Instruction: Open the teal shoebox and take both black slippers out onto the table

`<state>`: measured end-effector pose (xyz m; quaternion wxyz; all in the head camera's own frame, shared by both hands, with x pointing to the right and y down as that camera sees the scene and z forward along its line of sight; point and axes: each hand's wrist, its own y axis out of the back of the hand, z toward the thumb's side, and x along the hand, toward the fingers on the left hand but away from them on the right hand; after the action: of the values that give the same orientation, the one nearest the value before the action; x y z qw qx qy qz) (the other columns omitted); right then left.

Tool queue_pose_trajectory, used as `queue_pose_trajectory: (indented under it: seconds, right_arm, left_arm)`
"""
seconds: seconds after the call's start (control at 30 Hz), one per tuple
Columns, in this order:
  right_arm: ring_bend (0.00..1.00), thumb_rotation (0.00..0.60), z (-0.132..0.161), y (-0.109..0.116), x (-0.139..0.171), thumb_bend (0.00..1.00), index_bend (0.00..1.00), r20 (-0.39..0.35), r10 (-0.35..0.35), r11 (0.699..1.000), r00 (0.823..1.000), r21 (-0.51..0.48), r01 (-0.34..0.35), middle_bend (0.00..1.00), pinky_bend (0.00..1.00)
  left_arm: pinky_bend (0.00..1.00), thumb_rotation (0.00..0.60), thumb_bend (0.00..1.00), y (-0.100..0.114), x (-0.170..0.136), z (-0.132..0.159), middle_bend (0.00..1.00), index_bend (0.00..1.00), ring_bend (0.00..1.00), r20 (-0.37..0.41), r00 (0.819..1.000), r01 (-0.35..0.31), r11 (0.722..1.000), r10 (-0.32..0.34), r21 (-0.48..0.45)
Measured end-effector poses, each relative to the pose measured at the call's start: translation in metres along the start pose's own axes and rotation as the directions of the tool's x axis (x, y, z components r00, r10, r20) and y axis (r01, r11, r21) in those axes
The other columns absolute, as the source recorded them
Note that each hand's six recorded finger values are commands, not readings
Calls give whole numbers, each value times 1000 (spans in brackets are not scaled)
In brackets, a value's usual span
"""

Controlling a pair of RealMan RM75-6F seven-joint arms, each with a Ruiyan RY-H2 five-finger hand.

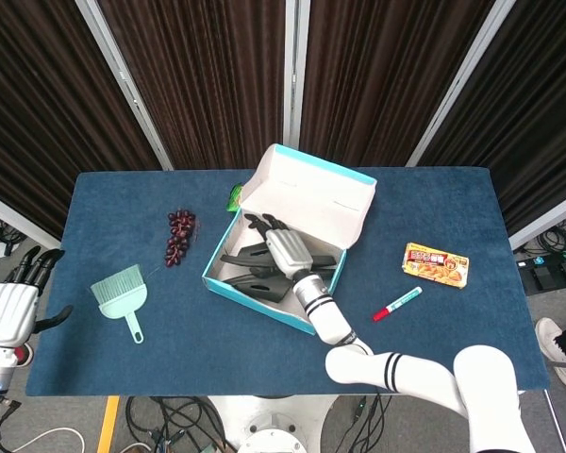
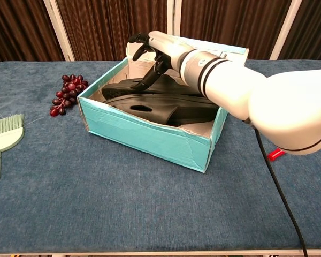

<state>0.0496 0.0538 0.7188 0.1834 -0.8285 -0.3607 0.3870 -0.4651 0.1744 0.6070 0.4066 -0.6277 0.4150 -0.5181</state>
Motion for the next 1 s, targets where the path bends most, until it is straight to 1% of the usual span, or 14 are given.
queue_pose_trajectory:
  seconds: [0.33,0.53,0.83,0.93,1.0]
  right_arm:
    - [34,600,4,-7,-10,125,77,9,1,1000,1000,29,-2,190,105]
    - [34,600,5,-18,-13,124,77,15,17,999,1000,44,-18,188,104]
    - [34,600,2,-22,-17,139,76,27,20,997,999,78,-22,193,104]
    - [45,600,1,-22,-18,151,84,31,18,996,999,88,-21,205,116]
    - [64,600,0,-22,-19,155,109,35,14,995,999,97,-18,220,141]
  left_arm:
    - [282,600,188,5,-3,-10,120,92,31,-19,1000,-20,1000,20,-10]
    - [282,600,188,7,-4,-15,120,93,31,-28,999,-27,1000,26,-12]
    - [282,600,189,6,-4,-17,120,92,32,-30,999,-27,999,26,-18]
    - [282,600,189,5,-3,-17,120,92,32,-29,999,-25,1000,24,-17]
    - [282,600,189,4,-3,-17,120,92,32,-29,999,-23,1000,22,-17]
